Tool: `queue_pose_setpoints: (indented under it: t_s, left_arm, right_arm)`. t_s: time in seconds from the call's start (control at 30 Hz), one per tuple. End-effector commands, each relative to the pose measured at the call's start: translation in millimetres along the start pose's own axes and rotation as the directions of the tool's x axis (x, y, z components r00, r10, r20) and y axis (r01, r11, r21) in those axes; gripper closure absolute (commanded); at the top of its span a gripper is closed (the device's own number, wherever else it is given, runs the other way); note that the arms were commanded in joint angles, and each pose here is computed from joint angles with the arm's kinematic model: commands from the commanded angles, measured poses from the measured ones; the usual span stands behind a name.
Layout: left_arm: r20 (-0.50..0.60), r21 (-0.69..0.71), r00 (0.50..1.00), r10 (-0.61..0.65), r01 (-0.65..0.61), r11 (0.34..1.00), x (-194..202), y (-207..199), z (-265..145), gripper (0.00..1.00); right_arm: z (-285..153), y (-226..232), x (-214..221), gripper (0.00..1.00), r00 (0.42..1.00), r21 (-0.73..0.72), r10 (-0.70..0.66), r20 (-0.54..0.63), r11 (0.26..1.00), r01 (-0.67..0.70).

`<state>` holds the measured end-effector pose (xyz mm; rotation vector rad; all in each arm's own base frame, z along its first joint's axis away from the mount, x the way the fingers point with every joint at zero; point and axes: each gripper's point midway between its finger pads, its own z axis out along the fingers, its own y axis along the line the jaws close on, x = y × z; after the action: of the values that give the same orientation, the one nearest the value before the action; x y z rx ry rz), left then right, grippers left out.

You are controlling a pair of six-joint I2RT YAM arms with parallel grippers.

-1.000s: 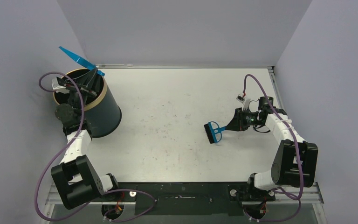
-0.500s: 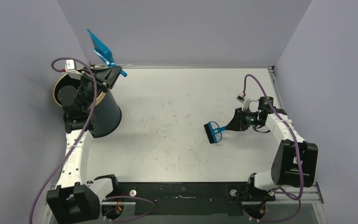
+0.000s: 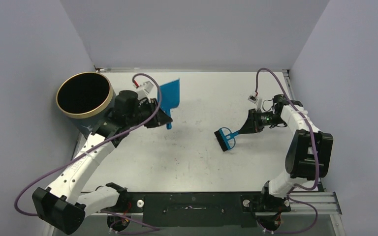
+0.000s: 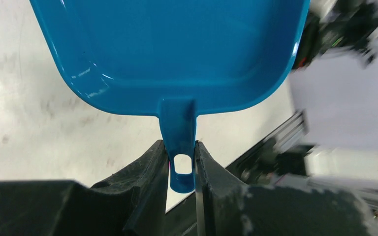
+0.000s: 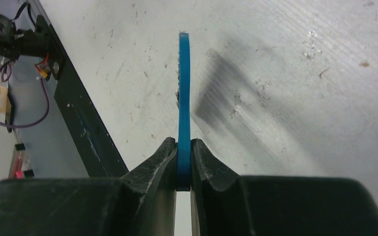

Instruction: Sweep away the paper scraps from the table

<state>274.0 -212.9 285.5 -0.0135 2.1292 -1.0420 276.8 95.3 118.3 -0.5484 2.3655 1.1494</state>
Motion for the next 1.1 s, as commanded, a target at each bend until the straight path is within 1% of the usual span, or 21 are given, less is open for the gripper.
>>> queue_pose_setpoints:
  t_s: [0.0, 0.03, 0.07, 0.17, 0.27, 0.4, 0.5, 0.67, 0.8, 0.9, 1.03, 1.07]
  left_arm:
    - [-0.254, -0.263, 0.962, 0.1, -0.168, 0.95, 76, 56, -8, 1.0]
    - [-0.303, -0.3, 0.948, 0.099, -0.193, 0.934, 90, 64, -10, 1.0]
    - [-0.347, -0.331, 0.933, 0.095, -0.217, 0.919, 103, 73, -12, 1.0]
    - [-0.462, -0.394, 0.885, 0.057, -0.262, 0.881, 141, 93, -18, 1.0]
    - [-0.532, -0.422, 0.846, 0.033, -0.299, 0.856, 171, 103, -20, 0.98]
    - [-0.577, -0.424, 0.817, 0.004, -0.304, 0.853, 200, 107, -15, 0.97]
    - [-0.601, -0.422, 0.799, -0.014, -0.302, 0.855, 216, 110, -9, 0.96]
    - [-0.656, -0.427, 0.754, -0.024, -0.345, 0.836, 235, 119, -5, 0.93]
    - [-0.685, -0.419, 0.729, -0.018, -0.374, 0.827, 241, 120, -1, 0.9]
    - [-0.689, -0.41, 0.725, -0.004, -0.385, 0.827, 241, 116, 1, 0.86]
    - [-0.685, -0.396, 0.729, 0.01, -0.383, 0.834, 240, 112, 5, 0.78]
    - [-0.685, -0.394, 0.729, 0.012, -0.384, 0.835, 241, 112, 5, 0.71]
  right_arm:
    - [-6, 25, 14, 0.95, 0.992, -0.227, -0.083, -0.099, 0.972, 0.059]
    - [-7, 31, 19, 0.95, 0.99, -0.262, -0.03, -0.135, 0.965, -0.006]
    - [-5, 28, 24, 0.95, 0.986, -0.26, -0.011, -0.167, 0.965, -0.034]
    - [5, 22, 39, 0.95, 0.974, -0.277, 0.0, -0.228, 0.959, -0.065]
    - [19, 21, 54, 0.95, 0.957, -0.313, 0.013, -0.289, 0.944, -0.107]
    - [38, 27, 72, 0.95, 0.93, -0.363, 0.011, -0.367, 0.919, -0.154]
    - [51, 38, 82, 0.93, 0.907, -0.396, -0.019, -0.42, 0.903, -0.165]
    - [58, 44, 89, 0.85, 0.893, -0.412, -0.032, -0.449, 0.894, -0.176]
    - [61, 38, 94, 0.8, 0.886, -0.387, -0.01, -0.464, 0.902, -0.192]
    - [65, 28, 98, 0.73, 0.873, -0.322, 0.031, -0.486, 0.923, -0.212]
    - [69, 15, 102, 0.53, 0.872, -0.238, 0.049, -0.487, 0.953, -0.187]
    - [69, 12, 101, 0.48, 0.874, -0.216, 0.051, -0.483, 0.96, -0.176]
